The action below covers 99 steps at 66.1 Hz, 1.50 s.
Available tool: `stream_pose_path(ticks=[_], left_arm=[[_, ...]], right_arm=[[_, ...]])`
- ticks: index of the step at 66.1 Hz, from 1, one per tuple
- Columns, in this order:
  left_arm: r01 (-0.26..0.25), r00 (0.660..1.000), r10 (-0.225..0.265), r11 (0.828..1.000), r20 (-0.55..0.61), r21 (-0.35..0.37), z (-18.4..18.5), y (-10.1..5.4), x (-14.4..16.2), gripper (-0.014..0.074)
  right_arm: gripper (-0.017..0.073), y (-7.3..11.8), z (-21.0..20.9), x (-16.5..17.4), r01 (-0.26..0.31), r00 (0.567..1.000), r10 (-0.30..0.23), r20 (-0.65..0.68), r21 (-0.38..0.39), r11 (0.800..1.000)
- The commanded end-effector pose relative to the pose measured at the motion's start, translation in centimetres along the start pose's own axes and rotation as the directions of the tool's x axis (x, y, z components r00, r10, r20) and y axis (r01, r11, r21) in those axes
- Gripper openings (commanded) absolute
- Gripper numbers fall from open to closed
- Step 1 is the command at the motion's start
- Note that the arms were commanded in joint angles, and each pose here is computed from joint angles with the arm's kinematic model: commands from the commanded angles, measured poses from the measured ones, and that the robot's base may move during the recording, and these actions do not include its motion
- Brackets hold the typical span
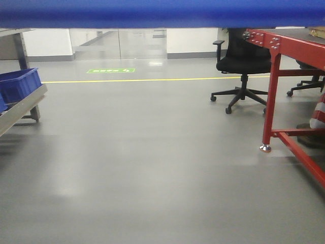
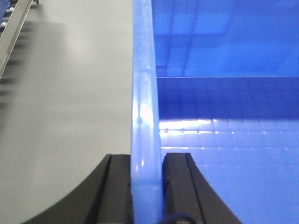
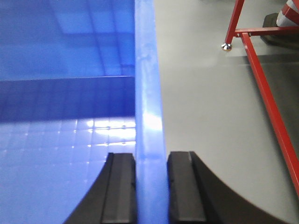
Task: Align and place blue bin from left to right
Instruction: 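Carry the bin in both grippers across the floor to the other shelf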
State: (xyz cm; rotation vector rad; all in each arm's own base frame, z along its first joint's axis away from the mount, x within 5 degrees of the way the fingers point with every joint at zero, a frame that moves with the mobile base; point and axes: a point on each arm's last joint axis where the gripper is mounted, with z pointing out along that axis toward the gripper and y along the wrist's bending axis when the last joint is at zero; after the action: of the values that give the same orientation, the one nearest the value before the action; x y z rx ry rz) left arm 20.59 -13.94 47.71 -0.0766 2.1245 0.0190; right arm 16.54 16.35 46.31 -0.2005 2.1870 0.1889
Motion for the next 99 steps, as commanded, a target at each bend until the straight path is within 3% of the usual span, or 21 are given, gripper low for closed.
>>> stream_pose_path(ticks=[1, 78, 99], left_arm=[[0.000, 0.996, -0.011, 0.992, 0.084, 0.124, -0.71, -1.07, -0.78, -0.0111], [-0.016, 0.993, 0.005, 0.995, 0.122, 0.095, -0.72, -0.83, -1.11, -0.0111], [-0.021, 0.991, 0.010, 0.996, 0.132, 0.086, -0.73, -0.75, -1.20, -0.0111]], right_arm=[[-0.0070, 1.06, -0.55, -1.03, 0.003, 0.994, 0.010, 0.109, -0.117, 0.993], [-0.0070, 1.17, -0.57, -1.13, 0.004, 0.993, 0.011, 0.120, -0.128, 0.992], [-0.0070, 1.65, -0.72, -1.59, 0.012, 0.985, 0.019, 0.171, -0.182, 0.983]])
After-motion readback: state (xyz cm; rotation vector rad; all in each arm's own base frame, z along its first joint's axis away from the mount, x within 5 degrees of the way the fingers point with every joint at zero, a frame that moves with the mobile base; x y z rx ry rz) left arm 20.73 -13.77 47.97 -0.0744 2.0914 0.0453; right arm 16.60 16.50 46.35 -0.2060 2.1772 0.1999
